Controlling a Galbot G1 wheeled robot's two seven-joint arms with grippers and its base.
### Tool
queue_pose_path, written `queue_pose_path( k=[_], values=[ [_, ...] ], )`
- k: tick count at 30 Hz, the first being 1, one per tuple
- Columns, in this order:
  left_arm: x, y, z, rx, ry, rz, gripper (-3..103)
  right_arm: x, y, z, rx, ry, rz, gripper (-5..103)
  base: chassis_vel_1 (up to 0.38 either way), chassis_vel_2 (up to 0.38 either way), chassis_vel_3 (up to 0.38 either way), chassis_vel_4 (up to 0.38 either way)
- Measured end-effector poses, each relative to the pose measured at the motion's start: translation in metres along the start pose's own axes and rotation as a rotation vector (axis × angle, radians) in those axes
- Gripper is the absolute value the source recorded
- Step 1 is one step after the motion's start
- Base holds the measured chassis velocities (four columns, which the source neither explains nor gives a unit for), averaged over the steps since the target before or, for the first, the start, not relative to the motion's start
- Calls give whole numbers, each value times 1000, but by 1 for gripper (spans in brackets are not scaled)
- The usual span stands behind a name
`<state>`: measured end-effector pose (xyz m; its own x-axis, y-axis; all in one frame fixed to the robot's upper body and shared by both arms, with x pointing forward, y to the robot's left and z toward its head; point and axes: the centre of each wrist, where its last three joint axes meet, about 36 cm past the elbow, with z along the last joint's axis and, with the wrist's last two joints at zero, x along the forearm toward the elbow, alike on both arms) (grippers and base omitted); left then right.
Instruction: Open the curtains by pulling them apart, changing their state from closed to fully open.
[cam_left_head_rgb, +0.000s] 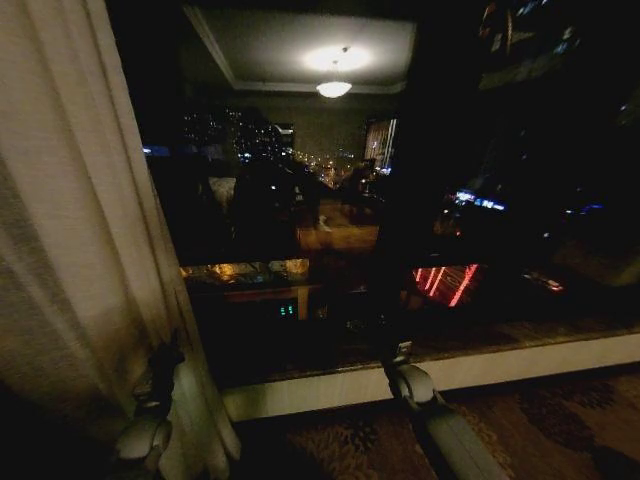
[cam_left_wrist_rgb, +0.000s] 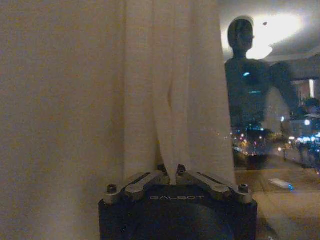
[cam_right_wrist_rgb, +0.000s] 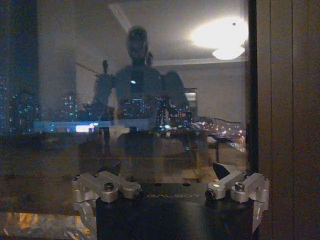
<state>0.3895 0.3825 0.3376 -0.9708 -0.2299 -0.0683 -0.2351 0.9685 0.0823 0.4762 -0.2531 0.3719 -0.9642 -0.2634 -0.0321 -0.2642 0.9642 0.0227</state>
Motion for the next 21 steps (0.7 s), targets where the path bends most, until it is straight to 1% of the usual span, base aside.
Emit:
queue_pose_path(
  k=[3,10,14,18,21],
  values=[
    [0,0,0,-1,0,0,0,0,0,0,0,0,0,100,61,62,-86,-74],
    [-2,0,1,0,-2,-1,0,0,0,0,0,0,0,100,166,147,-146,-157],
    [-2,1,1,-1,-4,-4,0,0,0,0,0,0,0,100,108,109,-89,-76],
    [-4,6,1,-3,-3,-28,0,0,0,0,-1,0,0,100,27,25,5,-2],
    [-10,18,-1,0,1,-79,0,0,0,0,0,0,0,100,-20,-15,4,7]
  ],
)
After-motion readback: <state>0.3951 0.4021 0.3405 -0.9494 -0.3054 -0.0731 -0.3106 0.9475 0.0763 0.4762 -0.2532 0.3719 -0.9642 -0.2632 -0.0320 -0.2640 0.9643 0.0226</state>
